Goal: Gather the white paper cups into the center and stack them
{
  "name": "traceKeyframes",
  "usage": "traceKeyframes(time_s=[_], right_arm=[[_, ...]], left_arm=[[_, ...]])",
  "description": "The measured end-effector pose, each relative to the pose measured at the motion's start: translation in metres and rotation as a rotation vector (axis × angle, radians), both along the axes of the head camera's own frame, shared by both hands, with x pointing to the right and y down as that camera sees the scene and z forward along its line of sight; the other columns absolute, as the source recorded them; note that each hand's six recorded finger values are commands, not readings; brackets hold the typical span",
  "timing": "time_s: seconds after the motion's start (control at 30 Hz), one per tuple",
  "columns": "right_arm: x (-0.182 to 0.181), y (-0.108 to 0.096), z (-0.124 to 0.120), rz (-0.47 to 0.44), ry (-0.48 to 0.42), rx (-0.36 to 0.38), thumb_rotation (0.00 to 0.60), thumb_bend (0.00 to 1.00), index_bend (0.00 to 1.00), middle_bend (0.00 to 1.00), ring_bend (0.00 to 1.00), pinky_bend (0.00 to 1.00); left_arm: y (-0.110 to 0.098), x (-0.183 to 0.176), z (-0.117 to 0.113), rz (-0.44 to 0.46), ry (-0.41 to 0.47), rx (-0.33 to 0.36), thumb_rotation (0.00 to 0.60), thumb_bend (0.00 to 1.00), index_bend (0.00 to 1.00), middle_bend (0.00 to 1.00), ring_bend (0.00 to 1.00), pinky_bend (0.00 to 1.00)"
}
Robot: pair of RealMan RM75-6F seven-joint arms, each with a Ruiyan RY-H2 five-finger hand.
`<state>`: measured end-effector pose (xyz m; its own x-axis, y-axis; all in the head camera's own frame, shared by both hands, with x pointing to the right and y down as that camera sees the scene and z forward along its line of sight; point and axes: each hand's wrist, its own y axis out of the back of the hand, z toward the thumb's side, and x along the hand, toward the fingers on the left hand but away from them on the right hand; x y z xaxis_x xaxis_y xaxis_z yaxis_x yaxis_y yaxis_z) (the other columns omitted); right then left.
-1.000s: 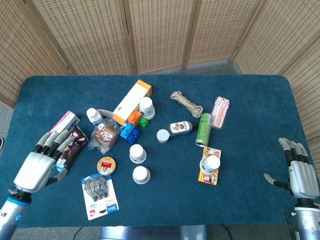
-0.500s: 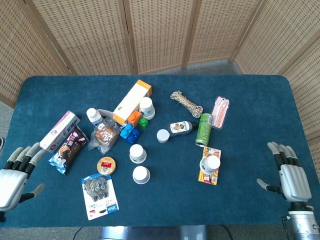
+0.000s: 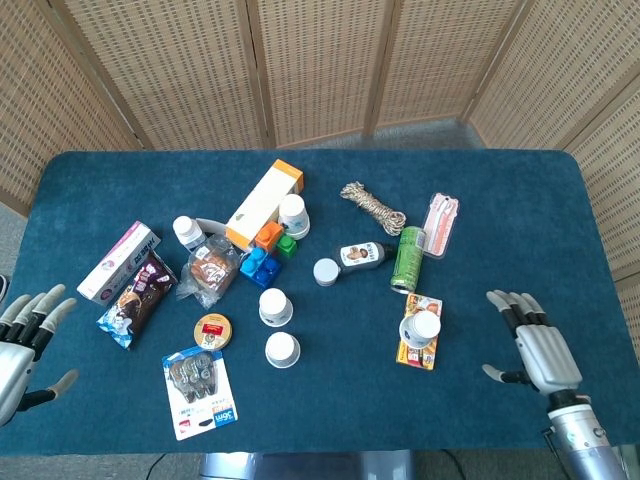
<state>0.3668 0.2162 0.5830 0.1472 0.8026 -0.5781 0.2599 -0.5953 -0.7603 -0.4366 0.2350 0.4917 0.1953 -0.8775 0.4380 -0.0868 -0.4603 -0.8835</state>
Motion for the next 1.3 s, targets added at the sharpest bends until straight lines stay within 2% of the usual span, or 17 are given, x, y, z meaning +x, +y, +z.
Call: traceKeyframes(time_s=[0.17, 0.33, 0.5, 0.6, 0.7, 0.9, 1.07, 1.3], right_arm=[[-0.019, -0.013, 0.009, -0.055, 0.001, -0.016, 0.6, 0.09, 0.0, 0.0, 0.0, 0.0], [-0.042, -0.018, 0.018, -0.077, -0.038, -0.029, 0.6, 0.1, 0.0, 0.0, 0.0, 0.01], [-0.06, -0.018, 0.03, -0.103, -0.057, -0.042, 0.6, 0.11, 0.0, 0.01, 0.0, 0.08], [-0.07, -0.017, 0.037, -0.11, -0.066, -0.05, 0.6, 0.12, 0.01, 0.05, 0.0, 0.13], [-0.076, -0.017, 0.042, -0.111, -0.074, -0.049, 0.6, 0.14, 0.05, 0.1, 0.01, 0.19], [-0.084, -0.021, 0.05, -0.109, -0.079, -0.022, 0.6, 0.16, 0.14, 0.21, 0.12, 0.3], [-0.089, -0.023, 0.053, -0.109, -0.074, 0.004, 0.6, 0.22, 0.26, 0.3, 0.2, 0.33], [-0.09, -0.023, 0.056, -0.103, -0.071, 0.01, 0.6, 0.31, 0.36, 0.4, 0.28, 0.33]], left_arm=[[0.0, -0.001, -0.002, -0.002, 0.006, 0.003, 0.6, 0.28, 0.0, 0.0, 0.0, 0.0], [0.0, -0.002, -0.002, -0.005, 0.01, 0.0, 0.6, 0.28, 0.0, 0.0, 0.0, 0.0], [0.0, -0.001, -0.002, -0.004, 0.013, 0.0, 0.6, 0.28, 0.0, 0.0, 0.0, 0.0], [0.0, -0.002, -0.002, -0.005, 0.012, 0.0, 0.6, 0.28, 0.0, 0.0, 0.0, 0.0], [0.0, -0.003, -0.002, -0.007, 0.011, -0.001, 0.6, 0.28, 0.0, 0.0, 0.0, 0.0], [0.0, -0.005, -0.002, -0.012, 0.011, -0.002, 0.6, 0.28, 0.0, 0.0, 0.0, 0.0], [0.0, -0.005, -0.001, -0.012, 0.011, -0.006, 0.6, 0.28, 0.0, 0.0, 0.0, 0.0], [0.0, -0.005, -0.001, -0.011, 0.009, -0.008, 0.6, 0.28, 0.0, 0.0, 0.0, 0.0]])
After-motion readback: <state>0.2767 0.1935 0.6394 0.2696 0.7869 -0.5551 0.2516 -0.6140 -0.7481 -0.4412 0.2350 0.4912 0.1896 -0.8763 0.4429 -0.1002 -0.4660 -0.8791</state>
